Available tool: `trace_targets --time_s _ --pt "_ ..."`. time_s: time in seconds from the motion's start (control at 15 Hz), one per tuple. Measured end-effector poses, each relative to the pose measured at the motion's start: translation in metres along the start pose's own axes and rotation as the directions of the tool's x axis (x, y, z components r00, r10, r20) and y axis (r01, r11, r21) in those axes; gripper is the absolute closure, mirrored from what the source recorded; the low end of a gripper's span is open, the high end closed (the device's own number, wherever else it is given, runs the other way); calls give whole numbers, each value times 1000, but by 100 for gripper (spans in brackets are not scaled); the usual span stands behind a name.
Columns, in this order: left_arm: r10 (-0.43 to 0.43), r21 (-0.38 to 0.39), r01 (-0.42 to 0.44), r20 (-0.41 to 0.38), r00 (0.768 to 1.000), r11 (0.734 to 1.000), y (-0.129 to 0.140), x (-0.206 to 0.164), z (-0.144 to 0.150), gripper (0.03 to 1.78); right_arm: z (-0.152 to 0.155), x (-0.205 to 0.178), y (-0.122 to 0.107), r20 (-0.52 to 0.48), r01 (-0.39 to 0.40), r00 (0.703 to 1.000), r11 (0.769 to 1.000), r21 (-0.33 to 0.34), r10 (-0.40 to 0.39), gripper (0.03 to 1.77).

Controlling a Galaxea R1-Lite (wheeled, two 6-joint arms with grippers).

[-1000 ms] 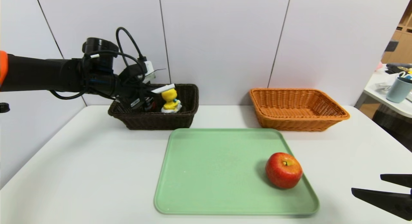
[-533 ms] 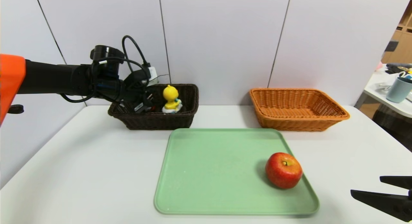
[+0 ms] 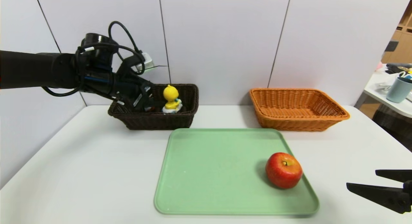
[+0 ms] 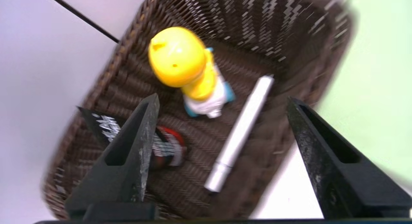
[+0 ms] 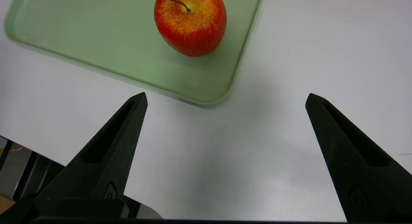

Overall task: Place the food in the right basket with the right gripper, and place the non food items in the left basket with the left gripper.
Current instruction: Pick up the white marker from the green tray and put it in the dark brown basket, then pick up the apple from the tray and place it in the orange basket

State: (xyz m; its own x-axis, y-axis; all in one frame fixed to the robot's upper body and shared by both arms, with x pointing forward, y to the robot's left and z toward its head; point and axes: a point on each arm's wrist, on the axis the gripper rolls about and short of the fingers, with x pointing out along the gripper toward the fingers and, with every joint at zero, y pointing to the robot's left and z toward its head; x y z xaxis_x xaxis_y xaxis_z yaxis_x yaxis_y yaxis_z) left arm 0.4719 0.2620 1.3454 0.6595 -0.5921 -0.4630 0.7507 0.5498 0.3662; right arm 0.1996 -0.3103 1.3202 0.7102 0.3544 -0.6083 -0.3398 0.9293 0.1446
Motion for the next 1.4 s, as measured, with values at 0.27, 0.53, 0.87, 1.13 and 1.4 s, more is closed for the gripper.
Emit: trace_targets --time_s 0.27,0.53,0.87,1.13,1.4 --pt "-21 -330 15 -16 1000 944 -19 -28 15 29 5 5 -1 7 -2 1000 1000 -2 2 10" --pt "-77 -453 36 -71 995 891 -52 -51 13 22 14 15 -2 -10 -8 1000 1000 -3 8 10" --pt "-235 -537 157 -79 969 828 -115 -58 18 17 31 38 -1 3 -37 999 999 -26 37 10" --pt "-317 -580 218 -74 945 785 -143 -53 24 14 49 57 3 -22 -64 998 997 -42 63 10" --pt "-346 -551 274 -29 938 789 -156 -43 30 14 64 73 11 -45 -89 995 996 -21 88 10"
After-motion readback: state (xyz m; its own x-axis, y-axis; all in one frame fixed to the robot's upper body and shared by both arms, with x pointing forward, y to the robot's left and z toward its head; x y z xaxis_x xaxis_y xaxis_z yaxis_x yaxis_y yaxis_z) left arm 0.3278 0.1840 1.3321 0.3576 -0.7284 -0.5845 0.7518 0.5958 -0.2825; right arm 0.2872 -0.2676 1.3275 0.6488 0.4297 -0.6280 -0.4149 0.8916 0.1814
